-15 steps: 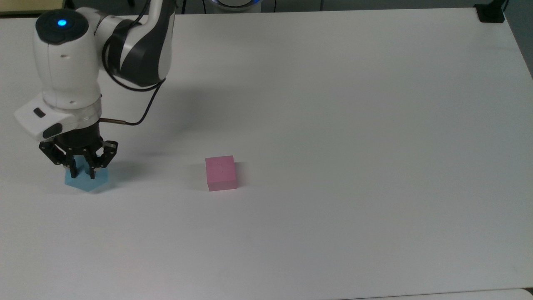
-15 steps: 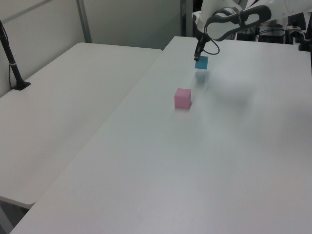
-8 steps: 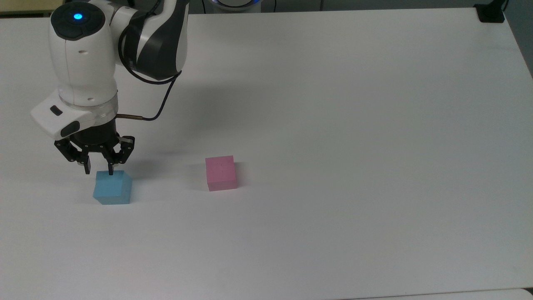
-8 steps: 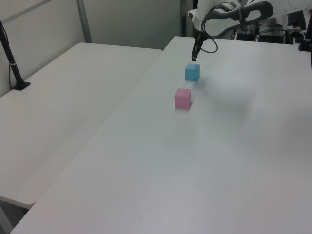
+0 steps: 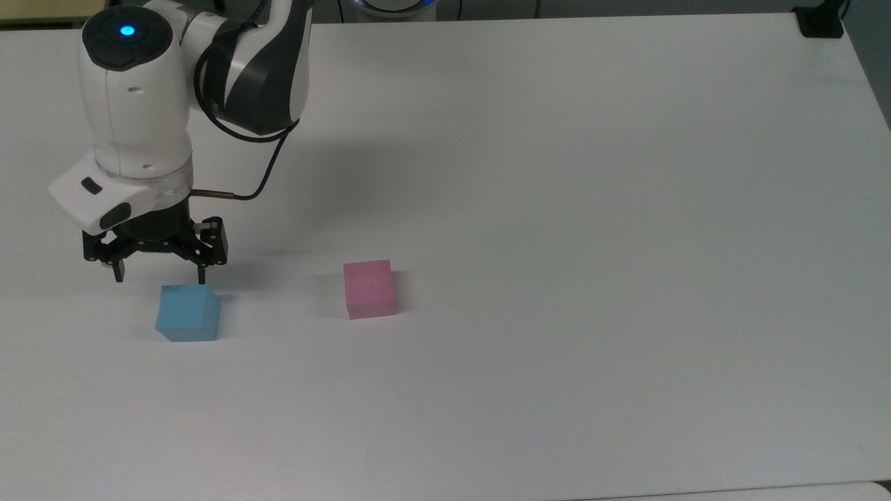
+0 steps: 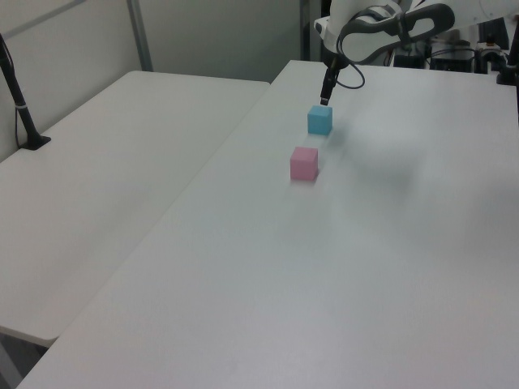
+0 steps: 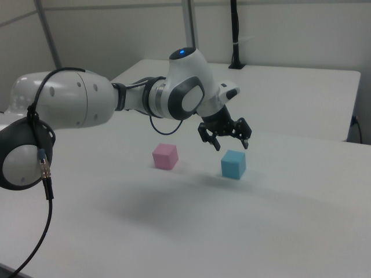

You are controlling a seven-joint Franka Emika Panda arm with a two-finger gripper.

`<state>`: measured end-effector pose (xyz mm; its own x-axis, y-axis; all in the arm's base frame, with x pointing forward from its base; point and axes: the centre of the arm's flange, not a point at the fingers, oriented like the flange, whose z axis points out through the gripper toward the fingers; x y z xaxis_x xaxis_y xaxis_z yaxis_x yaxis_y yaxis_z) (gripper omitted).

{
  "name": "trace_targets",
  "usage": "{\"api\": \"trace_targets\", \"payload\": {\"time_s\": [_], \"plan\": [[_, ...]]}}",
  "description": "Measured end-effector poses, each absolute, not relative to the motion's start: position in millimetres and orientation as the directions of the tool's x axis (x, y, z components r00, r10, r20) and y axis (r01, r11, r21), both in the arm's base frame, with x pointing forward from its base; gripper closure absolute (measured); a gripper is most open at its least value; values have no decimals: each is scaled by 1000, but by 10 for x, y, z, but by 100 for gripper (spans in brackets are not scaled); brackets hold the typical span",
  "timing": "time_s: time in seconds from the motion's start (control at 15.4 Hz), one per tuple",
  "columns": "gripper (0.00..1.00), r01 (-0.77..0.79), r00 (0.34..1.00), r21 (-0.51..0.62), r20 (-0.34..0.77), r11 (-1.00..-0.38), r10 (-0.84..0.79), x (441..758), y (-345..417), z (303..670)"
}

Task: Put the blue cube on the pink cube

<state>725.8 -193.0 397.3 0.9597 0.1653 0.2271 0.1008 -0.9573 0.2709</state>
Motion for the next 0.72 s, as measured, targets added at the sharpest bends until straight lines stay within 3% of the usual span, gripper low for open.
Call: {"api": "trace_targets", "payload": {"time_s": [0.52, 0.72], "plan": [[0, -23, 981, 194, 193, -981, 15, 7208, -1943, 3452], [0, -41, 973, 190, 230, -981, 4, 7262, -1941, 3311]]}}
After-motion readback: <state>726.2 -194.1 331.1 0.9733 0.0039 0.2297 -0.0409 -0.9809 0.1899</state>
